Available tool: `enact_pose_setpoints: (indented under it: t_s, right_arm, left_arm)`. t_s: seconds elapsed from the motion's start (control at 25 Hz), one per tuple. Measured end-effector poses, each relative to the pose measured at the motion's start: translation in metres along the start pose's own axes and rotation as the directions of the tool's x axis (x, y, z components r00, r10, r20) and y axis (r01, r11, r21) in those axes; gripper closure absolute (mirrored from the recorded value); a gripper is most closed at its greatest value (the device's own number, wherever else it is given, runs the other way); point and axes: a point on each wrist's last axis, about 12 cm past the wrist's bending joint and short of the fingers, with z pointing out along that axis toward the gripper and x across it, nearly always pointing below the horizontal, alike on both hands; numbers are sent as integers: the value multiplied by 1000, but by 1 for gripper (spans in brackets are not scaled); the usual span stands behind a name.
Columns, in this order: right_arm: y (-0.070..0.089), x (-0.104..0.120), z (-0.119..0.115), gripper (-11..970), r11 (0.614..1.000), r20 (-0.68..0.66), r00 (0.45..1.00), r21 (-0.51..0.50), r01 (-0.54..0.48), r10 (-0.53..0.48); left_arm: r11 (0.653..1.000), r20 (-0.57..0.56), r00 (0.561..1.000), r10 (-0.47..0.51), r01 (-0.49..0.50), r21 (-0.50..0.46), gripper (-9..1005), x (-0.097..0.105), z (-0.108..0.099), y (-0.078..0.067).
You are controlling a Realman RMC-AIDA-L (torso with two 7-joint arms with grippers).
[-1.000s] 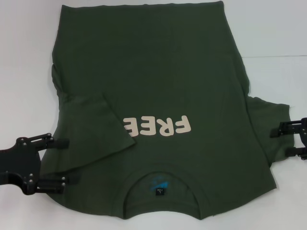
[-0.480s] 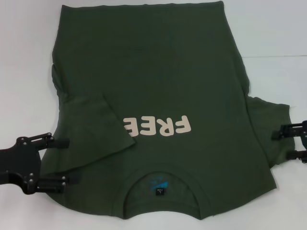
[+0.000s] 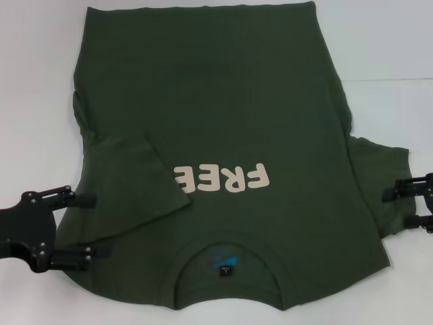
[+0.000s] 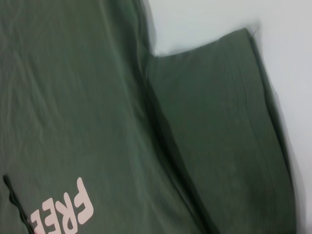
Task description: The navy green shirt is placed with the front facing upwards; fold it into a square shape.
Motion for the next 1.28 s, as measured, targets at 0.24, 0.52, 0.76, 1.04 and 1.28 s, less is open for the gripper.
enact_pose_setpoints:
  t_s: [0.24, 0.52, 0.76, 1.04, 1.28]
  right_arm:
    - [0, 1, 1, 161, 1000, -10, 1000, 4, 0, 0]
    - [0, 3, 2, 162, 1000, -19, 1000, 3, -3, 3]
    - [3, 3, 5, 162, 1000, -27, 1000, -2, 0, 0]
    - [4, 4, 8, 161, 1000, -34, 999, -2, 3, -3]
    - [4, 3, 8, 161, 1000, -33, 999, 4, 5, -5]
  left_arm:
    - [1000, 0, 1000, 0, 0, 0, 59, -1, 0, 0]
    - [1000, 6, 1000, 4, -4, -3, 59, -2, -1, 1]
    - [1000, 6, 1000, 5, -5, -4, 58, -2, -1, 1]
    - [1000, 5, 1000, 8, -8, -7, 58, -3, 0, 2]
    - [1000, 6, 1000, 9, -9, -7, 58, -3, 0, 2]
